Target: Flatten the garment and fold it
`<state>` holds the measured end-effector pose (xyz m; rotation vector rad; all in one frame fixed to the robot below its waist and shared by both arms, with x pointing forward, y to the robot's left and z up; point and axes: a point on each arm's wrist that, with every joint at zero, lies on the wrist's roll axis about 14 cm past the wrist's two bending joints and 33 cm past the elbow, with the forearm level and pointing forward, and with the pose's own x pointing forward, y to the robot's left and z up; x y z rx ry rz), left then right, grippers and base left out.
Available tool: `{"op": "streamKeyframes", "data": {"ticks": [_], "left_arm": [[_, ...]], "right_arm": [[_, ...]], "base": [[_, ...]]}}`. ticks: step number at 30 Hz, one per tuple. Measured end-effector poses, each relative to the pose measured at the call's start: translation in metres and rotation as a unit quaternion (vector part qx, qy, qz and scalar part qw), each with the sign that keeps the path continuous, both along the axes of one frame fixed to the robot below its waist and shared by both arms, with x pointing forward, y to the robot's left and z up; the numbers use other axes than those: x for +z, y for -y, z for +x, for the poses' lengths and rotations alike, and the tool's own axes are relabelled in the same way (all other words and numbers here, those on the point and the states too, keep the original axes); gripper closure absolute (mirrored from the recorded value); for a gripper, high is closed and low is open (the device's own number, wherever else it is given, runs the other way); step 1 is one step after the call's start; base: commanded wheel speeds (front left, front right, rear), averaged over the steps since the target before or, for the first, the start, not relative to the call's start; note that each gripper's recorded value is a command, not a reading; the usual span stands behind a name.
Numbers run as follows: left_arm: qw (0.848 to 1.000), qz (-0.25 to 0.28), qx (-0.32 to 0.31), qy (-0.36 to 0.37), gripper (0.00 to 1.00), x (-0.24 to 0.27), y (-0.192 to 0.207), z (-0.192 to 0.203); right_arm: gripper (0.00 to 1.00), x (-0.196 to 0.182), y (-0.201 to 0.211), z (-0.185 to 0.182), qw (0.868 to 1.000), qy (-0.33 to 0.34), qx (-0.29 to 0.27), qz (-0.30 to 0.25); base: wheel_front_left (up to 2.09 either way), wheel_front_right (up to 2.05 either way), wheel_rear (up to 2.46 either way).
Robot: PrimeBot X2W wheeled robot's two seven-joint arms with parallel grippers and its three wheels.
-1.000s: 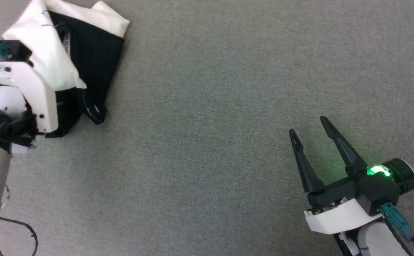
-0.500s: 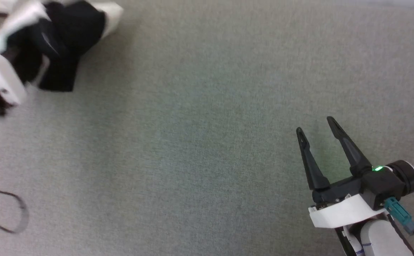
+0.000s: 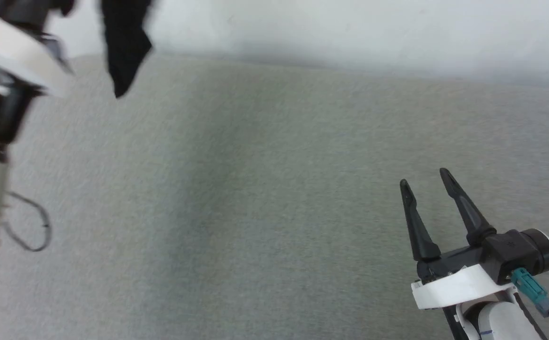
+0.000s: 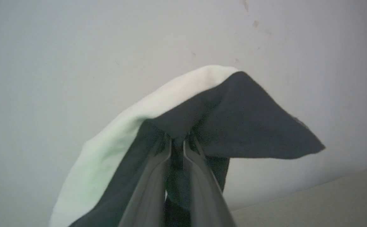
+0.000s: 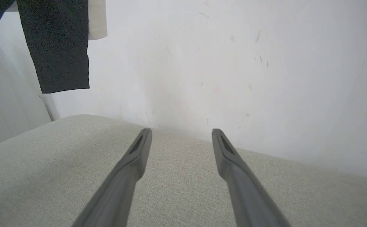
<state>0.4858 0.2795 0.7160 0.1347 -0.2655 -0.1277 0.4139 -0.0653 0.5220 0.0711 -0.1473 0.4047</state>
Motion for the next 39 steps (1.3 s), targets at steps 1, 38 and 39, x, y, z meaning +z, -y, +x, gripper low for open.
{"op": "streamKeyframes", "data": {"ticks": [1, 38, 39], "left_arm": [[1.000, 0.001, -0.021, 0.010, 1.00, 0.005, 0.017, -0.001], [0.947, 0.004, -0.270, -0.171, 0.00, -0.213, 0.260, -0.046], [0.957, -0.006, -0.247, -0.154, 0.00, -0.200, 0.247, -0.041]], "right_arm": [[0.00, 0.004, 0.003, -0.002, 1.000, 0.005, -0.004, 0.001], [0.00, 0.000, 0.107, -0.052, 0.987, -0.013, -0.157, -0.006], [0.00, -0.001, 0.104, -0.052, 0.988, -0.014, -0.153, -0.008]], "base": [[0.00, 0.00, 0.00], [0.00, 0.00, 0.00], [0.00, 0.00, 0.00]]}}
